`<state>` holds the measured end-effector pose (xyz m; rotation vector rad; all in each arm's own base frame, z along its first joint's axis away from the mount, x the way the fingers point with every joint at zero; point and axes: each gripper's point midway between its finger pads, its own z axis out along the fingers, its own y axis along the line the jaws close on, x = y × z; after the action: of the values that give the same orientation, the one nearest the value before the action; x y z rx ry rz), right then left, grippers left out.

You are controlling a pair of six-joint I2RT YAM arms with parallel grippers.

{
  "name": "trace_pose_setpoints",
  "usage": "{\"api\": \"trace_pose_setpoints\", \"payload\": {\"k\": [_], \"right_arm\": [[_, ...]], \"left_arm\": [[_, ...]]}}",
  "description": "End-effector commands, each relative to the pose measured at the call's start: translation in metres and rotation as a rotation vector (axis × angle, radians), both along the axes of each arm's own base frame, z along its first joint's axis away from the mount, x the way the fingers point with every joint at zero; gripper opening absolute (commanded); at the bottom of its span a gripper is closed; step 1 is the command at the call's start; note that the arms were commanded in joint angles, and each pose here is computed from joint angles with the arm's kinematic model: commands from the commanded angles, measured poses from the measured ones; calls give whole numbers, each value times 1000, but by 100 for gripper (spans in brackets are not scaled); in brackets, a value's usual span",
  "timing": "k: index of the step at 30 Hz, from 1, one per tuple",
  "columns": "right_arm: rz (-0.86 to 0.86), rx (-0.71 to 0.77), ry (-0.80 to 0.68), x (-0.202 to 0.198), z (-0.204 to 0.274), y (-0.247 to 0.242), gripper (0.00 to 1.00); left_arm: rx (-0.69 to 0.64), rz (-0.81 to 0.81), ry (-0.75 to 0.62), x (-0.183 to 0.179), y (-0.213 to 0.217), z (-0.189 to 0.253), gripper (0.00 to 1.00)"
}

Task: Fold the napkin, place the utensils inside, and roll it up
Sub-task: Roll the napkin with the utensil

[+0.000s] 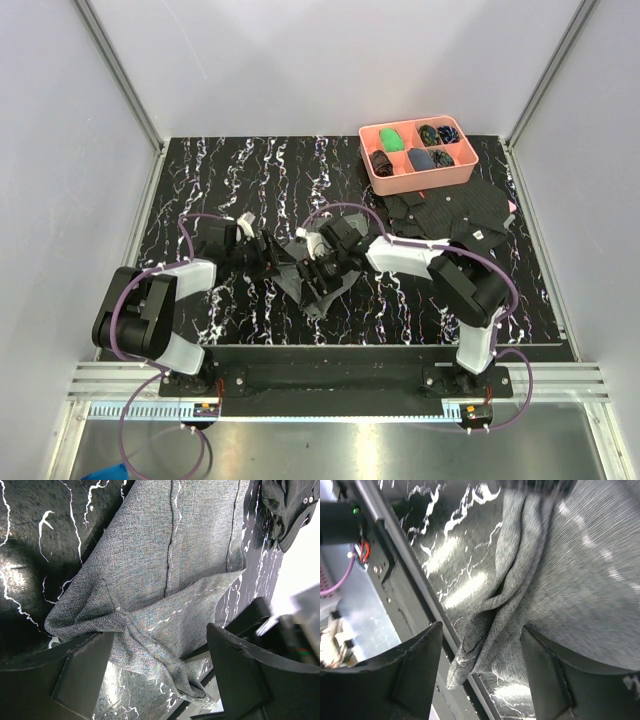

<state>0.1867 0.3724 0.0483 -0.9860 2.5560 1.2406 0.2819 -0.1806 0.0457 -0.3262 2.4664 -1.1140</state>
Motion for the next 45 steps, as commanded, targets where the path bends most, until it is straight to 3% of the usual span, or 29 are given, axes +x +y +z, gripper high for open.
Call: {"api": "trace_pose_setpoints", "payload": {"k": [1, 7, 15, 22, 26, 30, 39, 45], "right_arm": [[-23, 4, -172, 24, 46, 6, 73], [-85, -127, -409, 51, 40, 13, 74], [-59, -216, -498, 55, 13, 30, 70], [-70, -282, -502, 60, -16, 26, 58], [-60, -307, -490, 58, -29, 22, 35], [-24, -294, -442, 46, -37, 20, 19], [49, -204, -295, 20, -50, 6, 11], [106, -148, -242, 8, -54, -3, 7]], "left_arm": [[175, 41, 124, -21, 29, -48, 84], [171, 39, 127, -21, 28, -49, 84], [165, 37, 125, -21, 27, -47, 84], [163, 40, 125, -20, 26, -47, 84], [158, 41, 115, -18, 26, -45, 85], [148, 51, 79, -12, 25, -35, 88], [184, 132, -51, 4, 53, -1, 95], [244, 187, -91, -8, 70, -1, 95]]}}
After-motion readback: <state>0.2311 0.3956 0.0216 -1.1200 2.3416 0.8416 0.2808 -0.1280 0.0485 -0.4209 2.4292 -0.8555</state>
